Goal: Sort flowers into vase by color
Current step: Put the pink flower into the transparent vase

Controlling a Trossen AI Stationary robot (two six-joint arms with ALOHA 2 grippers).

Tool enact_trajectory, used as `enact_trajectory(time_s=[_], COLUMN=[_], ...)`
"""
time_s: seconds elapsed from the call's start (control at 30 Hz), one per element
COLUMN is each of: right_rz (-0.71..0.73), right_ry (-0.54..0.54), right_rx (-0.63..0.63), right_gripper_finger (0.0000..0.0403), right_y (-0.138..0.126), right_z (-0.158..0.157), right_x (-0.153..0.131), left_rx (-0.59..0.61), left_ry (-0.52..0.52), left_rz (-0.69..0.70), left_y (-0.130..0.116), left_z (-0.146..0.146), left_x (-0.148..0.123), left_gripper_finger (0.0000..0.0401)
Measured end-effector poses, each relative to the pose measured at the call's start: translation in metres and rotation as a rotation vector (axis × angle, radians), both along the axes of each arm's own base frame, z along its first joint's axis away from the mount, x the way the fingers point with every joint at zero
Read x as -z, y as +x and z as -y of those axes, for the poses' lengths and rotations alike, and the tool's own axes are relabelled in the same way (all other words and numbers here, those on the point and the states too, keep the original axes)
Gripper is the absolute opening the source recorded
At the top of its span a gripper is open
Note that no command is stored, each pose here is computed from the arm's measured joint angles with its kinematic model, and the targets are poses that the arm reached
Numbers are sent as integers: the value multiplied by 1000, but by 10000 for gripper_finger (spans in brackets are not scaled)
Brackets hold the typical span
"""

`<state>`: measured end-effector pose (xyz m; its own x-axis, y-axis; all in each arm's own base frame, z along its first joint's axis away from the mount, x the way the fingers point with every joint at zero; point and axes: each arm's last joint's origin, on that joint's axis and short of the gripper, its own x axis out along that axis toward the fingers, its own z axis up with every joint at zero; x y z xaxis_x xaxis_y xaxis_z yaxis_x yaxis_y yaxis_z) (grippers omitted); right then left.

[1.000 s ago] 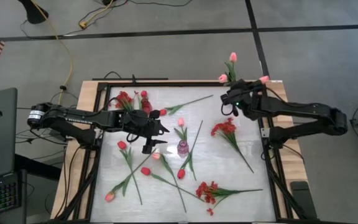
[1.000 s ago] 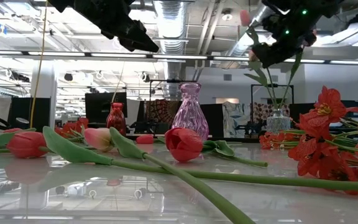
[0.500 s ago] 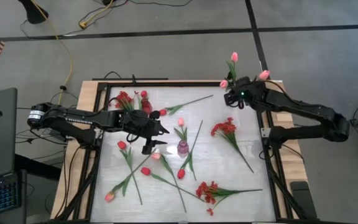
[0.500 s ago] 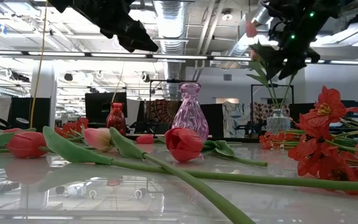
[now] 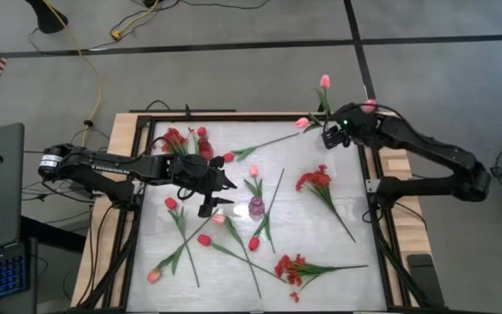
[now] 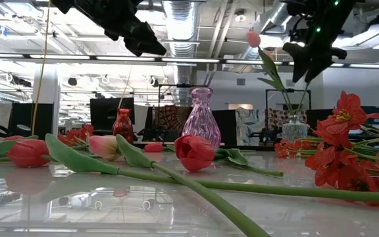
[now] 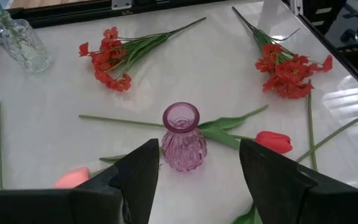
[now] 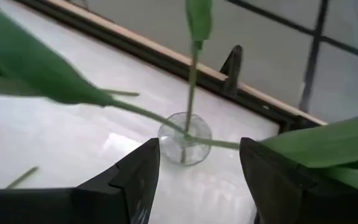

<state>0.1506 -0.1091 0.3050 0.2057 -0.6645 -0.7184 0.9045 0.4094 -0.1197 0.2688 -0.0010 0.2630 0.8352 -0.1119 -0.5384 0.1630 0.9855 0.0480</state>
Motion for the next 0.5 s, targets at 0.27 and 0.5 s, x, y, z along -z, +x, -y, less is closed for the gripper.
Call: enact_trajectory(time_s=[0.27,0.5], right_rz=[124,160], right_ry=[128,187], right_rx=[-270,-352], right_gripper_finger=[250,250], right_y=[8,10], right_z=[-5,-9], right_x=[-14,-18], left_rx=[2,0], left_ry=[-1,-5], left_rz=[-11,-36], left_y=[-1,-2], left_z=[0,0], left_x=[1,3], left_gripper_finger=[212,212])
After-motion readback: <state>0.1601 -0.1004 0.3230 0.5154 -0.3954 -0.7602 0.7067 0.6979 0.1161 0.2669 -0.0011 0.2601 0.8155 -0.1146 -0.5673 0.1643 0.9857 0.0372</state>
